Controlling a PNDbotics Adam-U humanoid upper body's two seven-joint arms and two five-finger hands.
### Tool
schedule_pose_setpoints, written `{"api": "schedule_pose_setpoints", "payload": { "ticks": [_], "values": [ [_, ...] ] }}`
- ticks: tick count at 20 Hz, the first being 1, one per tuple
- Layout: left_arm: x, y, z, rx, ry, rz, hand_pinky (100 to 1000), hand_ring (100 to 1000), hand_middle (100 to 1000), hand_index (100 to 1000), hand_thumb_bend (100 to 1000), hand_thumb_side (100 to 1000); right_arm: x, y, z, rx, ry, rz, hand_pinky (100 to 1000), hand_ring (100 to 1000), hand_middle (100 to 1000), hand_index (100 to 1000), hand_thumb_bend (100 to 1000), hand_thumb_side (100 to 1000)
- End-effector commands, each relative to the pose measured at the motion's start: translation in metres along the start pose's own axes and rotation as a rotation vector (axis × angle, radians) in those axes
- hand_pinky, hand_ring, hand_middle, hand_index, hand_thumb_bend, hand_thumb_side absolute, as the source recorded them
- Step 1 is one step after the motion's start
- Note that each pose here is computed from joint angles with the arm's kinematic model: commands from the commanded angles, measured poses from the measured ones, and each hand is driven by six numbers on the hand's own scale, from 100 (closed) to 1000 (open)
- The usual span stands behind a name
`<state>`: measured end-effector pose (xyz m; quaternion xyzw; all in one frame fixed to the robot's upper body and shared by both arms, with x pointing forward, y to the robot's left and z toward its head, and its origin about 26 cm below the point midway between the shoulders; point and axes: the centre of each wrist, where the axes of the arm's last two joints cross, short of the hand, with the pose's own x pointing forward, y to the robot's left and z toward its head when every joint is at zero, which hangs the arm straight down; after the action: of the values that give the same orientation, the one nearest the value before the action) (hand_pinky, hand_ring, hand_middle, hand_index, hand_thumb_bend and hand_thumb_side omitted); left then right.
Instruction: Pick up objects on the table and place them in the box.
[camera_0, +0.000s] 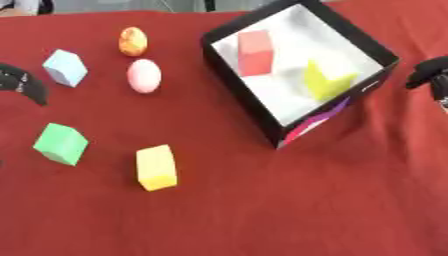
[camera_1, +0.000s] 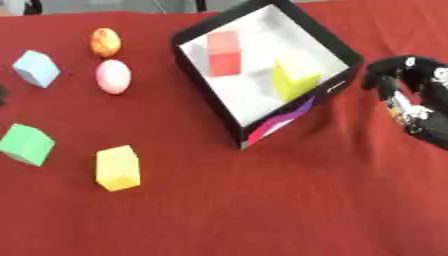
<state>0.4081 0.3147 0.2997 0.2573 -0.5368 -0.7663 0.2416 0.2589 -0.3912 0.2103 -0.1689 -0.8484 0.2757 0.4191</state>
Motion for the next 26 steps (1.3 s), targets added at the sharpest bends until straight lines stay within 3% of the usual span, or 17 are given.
{"api": "schedule_pose_setpoints", "payload": {
  "ticks": [1,8,13,26],
  "values": [
    [-0.003,0.008,0.002,-0.021,-0.003,-0.038,886,881,820,839,641,100,0.007,-0.006,-0.003,0.013,-0.019,0.032,986,671,629,745,100,531],
    [-0.004,0.004,-0.003,-0.015,0.010,-0.004,877,875,828,854,597,100,0.006,-0.006,-0.003,0.017,-0.018,0.033,986,671,629,745,100,530],
    [-0.005,0.001,-0.006,0.024,0.030,0.051,856,855,802,842,481,100,0.006,-0.005,-0.003,0.021,-0.019,0.035,986,672,629,745,100,529],
    [-0.002,-0.009,-0.017,-0.025,0.021,0.148,845,825,750,830,414,139,0.005,-0.005,-0.004,0.021,-0.020,0.034,986,672,631,744,100,528]
  ]
}}
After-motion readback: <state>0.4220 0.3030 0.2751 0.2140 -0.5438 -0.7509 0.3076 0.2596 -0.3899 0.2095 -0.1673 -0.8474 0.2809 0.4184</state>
